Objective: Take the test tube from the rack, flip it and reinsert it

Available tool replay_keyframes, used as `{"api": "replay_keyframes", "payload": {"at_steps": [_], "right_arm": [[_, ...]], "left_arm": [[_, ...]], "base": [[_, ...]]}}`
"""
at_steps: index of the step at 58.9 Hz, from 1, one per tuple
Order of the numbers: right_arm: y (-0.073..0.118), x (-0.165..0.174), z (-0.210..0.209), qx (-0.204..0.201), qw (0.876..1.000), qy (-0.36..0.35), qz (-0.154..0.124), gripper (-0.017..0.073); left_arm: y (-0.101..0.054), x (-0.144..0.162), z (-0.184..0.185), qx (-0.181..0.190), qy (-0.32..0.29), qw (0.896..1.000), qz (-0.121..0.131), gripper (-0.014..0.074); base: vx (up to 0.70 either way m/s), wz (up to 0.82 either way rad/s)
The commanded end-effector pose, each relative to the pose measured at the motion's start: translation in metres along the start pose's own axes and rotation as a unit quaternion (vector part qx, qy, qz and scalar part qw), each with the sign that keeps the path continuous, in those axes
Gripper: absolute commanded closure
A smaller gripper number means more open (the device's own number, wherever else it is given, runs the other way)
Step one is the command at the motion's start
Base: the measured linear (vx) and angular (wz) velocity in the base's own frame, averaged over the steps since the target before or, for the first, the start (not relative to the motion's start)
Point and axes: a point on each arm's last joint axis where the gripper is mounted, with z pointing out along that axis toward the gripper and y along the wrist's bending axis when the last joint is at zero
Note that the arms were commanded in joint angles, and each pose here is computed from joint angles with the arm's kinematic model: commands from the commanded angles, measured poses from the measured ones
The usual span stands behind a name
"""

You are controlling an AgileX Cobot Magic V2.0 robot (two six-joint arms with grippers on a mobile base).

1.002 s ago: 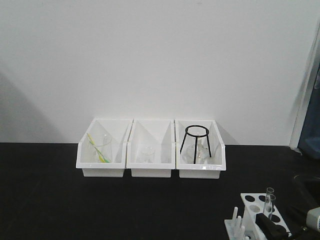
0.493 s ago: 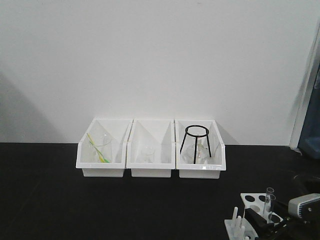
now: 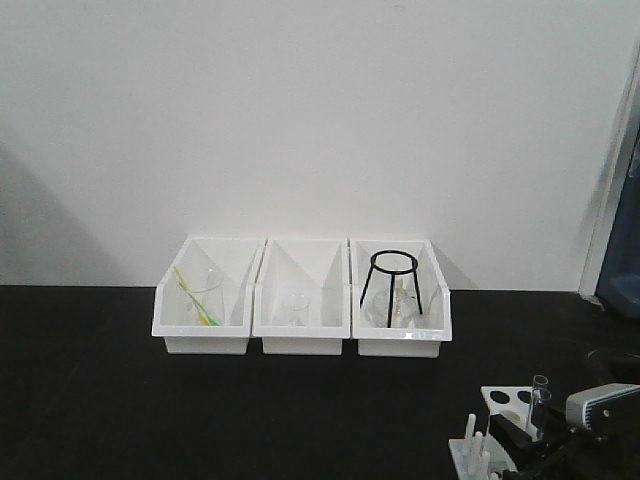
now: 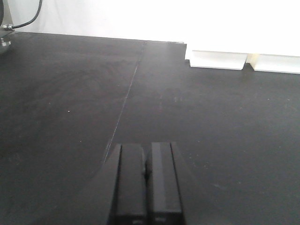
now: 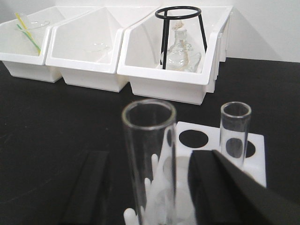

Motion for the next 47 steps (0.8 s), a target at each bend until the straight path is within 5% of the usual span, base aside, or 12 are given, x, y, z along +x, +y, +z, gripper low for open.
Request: {"api": "replay_keyframes", "payload": {"at_steps": [1, 19, 47], "right_arm": [[0.002, -0.023, -0.001, -0.010, 0.998, -0.068, -0.011, 0.0249], [0.004, -0.030, -0.002, -0.024, 0.994, -0.107, -0.011, 0.0571], [0.013, -0.069, -0.029, -0.011, 0.987, -0.155, -0.035, 0.0571]], "left_arm": [[-0.002, -0.008, -0.001, 0.012, -0.048, 0.999, -0.001, 0.0600], [-0.002, -0.008, -0.001, 0.012, -0.048, 0.999, -0.001, 0.0600], [-0.002, -0.008, -0.001, 0.012, -0.048, 0.999, -0.001, 0.0600]], "base": [[0.00, 0.00], [0.00, 0.00], [0.00, 0.00]]}}
